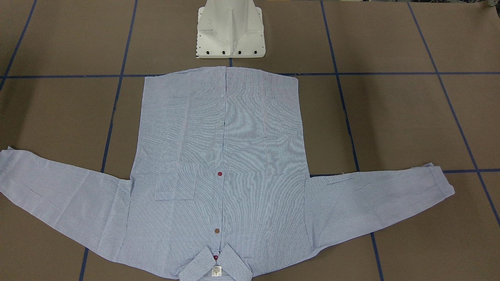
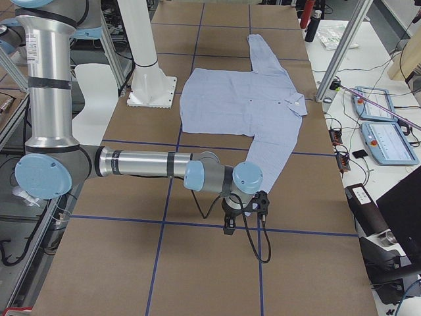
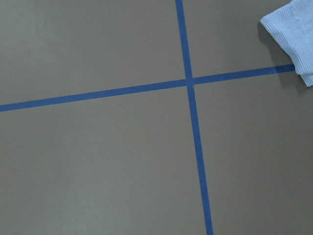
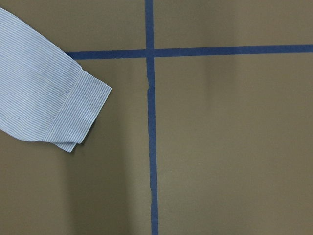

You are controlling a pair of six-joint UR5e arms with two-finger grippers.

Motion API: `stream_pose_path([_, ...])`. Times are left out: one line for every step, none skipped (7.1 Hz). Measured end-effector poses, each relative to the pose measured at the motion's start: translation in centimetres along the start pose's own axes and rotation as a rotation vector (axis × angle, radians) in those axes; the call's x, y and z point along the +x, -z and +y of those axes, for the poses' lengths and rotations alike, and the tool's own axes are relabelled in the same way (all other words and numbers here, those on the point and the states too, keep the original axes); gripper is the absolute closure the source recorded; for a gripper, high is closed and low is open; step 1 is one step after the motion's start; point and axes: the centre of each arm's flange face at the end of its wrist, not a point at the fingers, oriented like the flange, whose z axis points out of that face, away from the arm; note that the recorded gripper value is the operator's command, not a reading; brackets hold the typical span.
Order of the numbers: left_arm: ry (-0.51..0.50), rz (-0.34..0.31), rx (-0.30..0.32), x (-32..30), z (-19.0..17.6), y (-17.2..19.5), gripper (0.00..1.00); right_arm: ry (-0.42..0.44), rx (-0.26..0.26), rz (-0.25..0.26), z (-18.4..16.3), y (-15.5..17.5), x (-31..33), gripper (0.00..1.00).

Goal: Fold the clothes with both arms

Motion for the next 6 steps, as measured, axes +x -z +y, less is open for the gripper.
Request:
stream_pose_path([0.000,0.000,0.000,0.0,0.0,0.0,0.00,-0.001,0.000,0.001,0.0,0.0,0.0,0.00])
stream_pose_path([-0.002,-0.001,0.004,0.1,0.0,0.2,0.00,-0.002,0.000,0.002,0.0,0.0,0.0,0.00])
stream_pose_path([-0.009,-0.002,0.012,0.4,-0.3,0.6,0.00,-0.003,0.001,0.003,-0.1,0.1,0.0,0.00])
stream_pose_path([-0.029,-0.004,0.034,1.2,-1.2,1.6,0.00,0.005,0.010,0.002,-0.5,0.5,-0.5,0.00])
stream_pose_path([-0.062,-0.006,0.070,2.7,-2.8,3.3,0.00,0.025,0.024,0.002,-1.5,1.3,-1.8,0.00])
stream_pose_path([-0.095,-0.006,0.103,4.0,-4.0,4.8,0.00,0.059,0.031,0.003,-2.9,1.7,-3.7,0.00])
